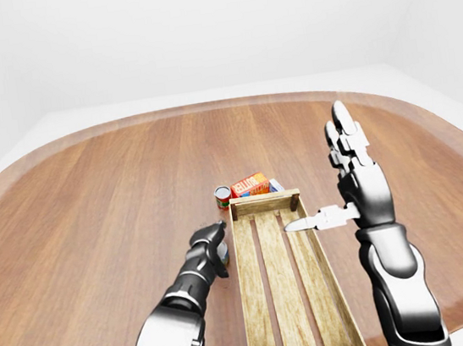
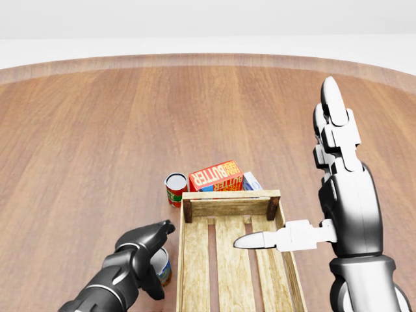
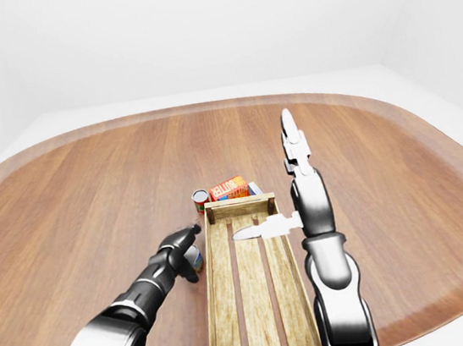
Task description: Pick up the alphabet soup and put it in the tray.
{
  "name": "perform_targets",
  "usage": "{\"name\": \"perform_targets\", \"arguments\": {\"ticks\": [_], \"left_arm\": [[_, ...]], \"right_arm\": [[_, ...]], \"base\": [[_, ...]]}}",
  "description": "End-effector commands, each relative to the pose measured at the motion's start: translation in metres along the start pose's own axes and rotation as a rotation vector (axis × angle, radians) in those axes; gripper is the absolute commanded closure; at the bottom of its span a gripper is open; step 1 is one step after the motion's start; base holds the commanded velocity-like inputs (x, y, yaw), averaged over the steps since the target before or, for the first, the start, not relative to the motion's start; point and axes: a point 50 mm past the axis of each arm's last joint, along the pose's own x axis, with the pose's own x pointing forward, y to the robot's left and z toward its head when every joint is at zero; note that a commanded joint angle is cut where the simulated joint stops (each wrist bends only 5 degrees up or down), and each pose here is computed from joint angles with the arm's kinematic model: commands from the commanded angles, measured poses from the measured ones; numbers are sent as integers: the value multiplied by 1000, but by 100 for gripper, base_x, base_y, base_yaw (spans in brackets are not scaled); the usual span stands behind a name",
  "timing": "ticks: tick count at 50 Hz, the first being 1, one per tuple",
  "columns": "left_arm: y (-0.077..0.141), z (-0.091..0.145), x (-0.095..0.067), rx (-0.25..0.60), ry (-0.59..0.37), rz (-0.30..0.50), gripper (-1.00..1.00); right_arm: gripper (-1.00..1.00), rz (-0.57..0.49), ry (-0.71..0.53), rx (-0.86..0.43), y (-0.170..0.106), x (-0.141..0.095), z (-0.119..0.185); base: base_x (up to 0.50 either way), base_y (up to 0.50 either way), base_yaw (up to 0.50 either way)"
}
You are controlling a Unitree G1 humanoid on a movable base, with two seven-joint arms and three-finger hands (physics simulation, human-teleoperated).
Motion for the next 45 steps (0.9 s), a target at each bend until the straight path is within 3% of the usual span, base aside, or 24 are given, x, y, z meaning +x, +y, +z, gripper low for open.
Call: {"name": "perform_targets", "arguments": {"ticks": [1, 45], "left_arm": [[-5, -1, 0, -16, 0, -16, 100], [3, 1, 0, 1, -11, 9, 100]], "right_arm": [[-100, -6, 14, 12, 1, -1, -3], [-100, -8, 14, 34, 3, -1, -3]], "base": [[0, 0, 0], [0, 0, 0]]}}
